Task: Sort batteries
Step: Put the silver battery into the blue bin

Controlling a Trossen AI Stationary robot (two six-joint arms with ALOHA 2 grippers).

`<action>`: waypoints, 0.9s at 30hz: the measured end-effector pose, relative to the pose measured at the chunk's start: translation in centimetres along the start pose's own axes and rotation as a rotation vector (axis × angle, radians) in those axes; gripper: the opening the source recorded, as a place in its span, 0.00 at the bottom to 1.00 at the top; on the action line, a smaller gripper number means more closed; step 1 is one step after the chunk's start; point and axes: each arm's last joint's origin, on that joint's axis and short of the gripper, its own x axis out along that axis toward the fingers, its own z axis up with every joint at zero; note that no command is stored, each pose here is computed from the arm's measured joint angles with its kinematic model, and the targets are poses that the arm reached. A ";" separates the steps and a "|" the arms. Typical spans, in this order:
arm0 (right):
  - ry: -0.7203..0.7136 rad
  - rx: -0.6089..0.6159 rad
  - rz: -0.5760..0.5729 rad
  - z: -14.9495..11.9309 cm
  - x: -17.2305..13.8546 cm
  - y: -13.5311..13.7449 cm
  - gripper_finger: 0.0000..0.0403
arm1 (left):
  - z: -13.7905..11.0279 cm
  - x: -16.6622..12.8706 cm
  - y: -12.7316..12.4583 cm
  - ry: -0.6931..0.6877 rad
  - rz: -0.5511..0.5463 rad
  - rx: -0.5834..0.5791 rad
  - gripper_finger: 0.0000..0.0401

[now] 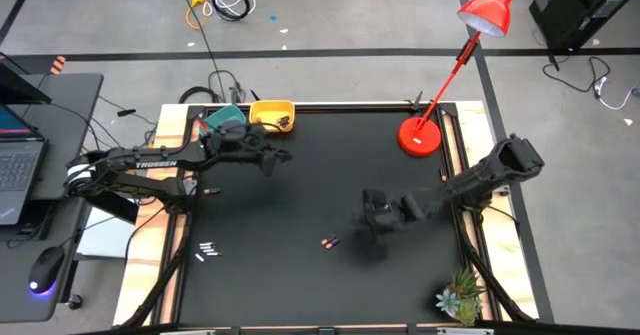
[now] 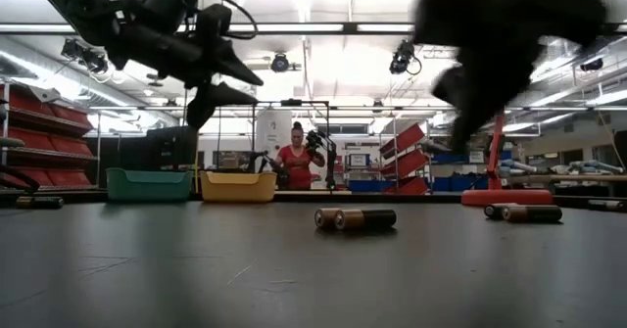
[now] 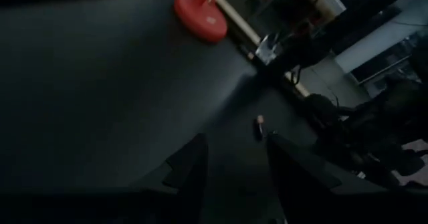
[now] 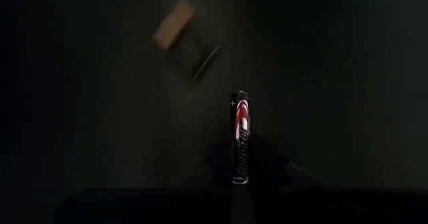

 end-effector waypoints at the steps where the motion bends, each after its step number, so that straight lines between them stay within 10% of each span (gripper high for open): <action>1: -0.022 0.031 -0.013 0.9 -0.2 -0.7 0.06 | 0.1 0.0 -0.1 -0.016 -0.001 0.015 0.40; 16: -0.451 0.338 -0.073 11.9 -5.6 -13.3 0.06 | 3.9 -1.0 -2.0 -0.535 -0.075 0.011 0.52; 27: -0.654 0.328 0.032 14.1 -7.1 -18.9 0.06 | 4.5 0.1 -3.0 -0.577 -0.046 0.078 0.51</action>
